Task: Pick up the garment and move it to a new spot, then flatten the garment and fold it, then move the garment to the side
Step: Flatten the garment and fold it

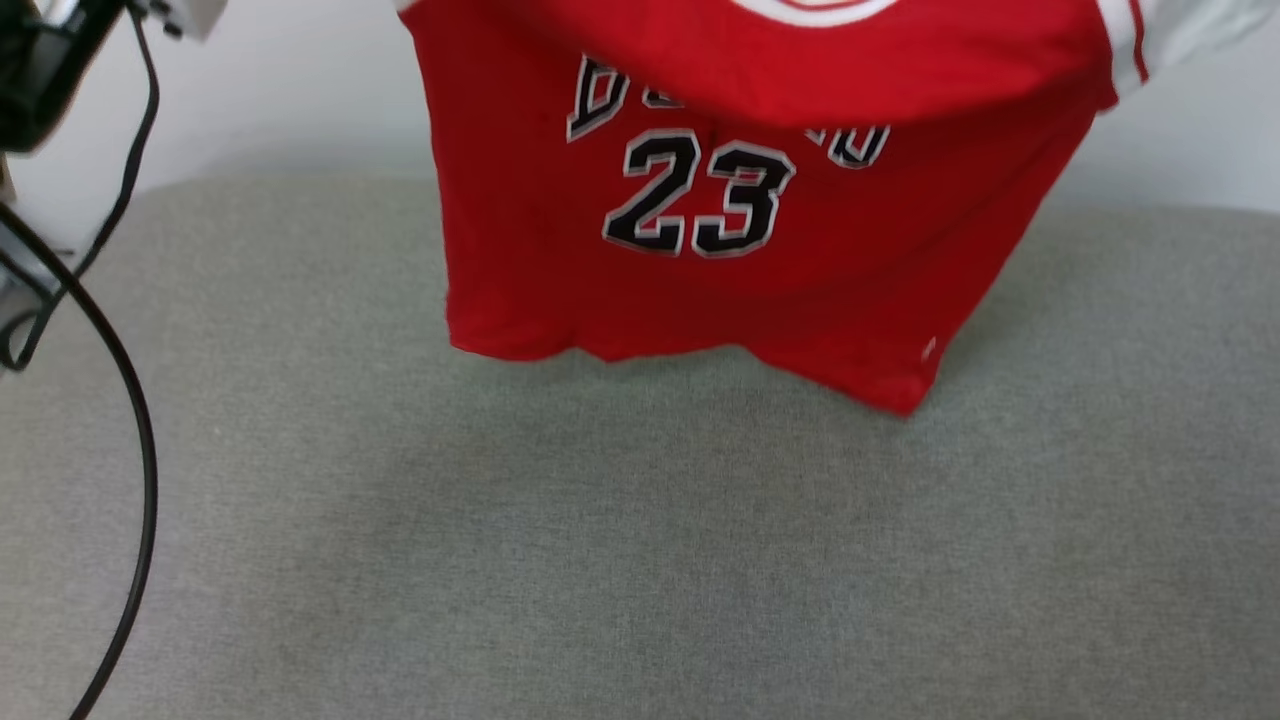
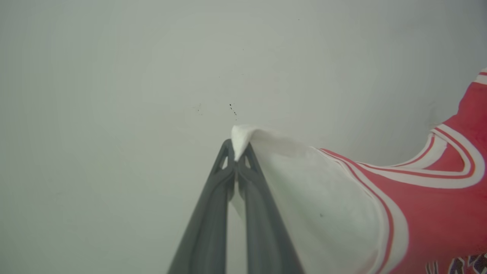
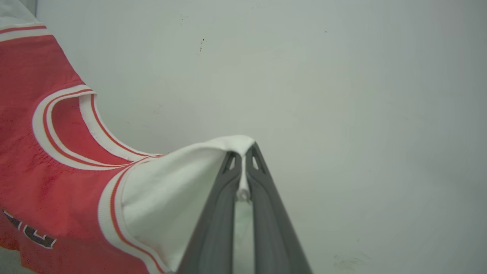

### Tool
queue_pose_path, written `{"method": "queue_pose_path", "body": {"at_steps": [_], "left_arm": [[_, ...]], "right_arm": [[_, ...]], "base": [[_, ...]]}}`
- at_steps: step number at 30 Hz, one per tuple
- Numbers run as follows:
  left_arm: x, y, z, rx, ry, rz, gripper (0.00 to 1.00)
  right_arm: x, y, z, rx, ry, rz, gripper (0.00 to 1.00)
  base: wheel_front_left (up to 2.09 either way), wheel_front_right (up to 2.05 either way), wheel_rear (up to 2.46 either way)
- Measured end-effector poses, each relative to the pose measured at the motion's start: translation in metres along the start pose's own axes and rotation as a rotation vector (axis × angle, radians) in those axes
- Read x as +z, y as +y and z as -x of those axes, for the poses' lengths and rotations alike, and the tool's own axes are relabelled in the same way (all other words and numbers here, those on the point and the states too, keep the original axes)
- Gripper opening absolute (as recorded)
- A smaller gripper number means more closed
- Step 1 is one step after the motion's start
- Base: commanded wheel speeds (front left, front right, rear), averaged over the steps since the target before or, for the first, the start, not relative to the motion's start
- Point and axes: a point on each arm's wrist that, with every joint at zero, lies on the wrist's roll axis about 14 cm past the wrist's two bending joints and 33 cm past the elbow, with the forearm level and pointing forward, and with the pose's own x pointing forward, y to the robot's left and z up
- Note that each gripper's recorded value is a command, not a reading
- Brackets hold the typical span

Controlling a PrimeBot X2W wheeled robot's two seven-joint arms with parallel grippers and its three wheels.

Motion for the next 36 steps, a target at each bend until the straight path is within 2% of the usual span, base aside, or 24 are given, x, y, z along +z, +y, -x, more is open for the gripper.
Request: {"method": "queue_pose_path", "body": {"at_steps": [12,18,25,30,36], "left_arm": [[-0.050,0.001,-0.083,0.026,-0.020,0.070,0.00],[-0.078,0.009,-0.123,0.078,-0.061,0.103,0.00],[-0.104,0.022,-0.152,0.142,-0.110,0.116,0.00],[-0.138,0.022,-0.158,0.157,-0.074,0.132,0.00],[-0.188,0.002,-0.156,0.134,0.001,0.168,0.00]], "right_arm": [[-0.029,-0.030,-0.092,-0.077,-0.007,0.003,0.00],[-0.045,-0.039,-0.142,-0.106,-0.036,0.012,0.00],[-0.068,-0.048,-0.180,-0.140,-0.054,0.026,0.00],[-0.094,-0.041,-0.198,-0.130,-0.033,0.016,0.00],[-0.143,-0.016,-0.207,-0.079,0.027,-0.008,0.00]], "base": [[0.00,0.00,0.00],[0.00,0.00,0.00],[0.00,0.00,0.00],[0.00,0.00,0.00],[0.00,0.00,0.00]]}}
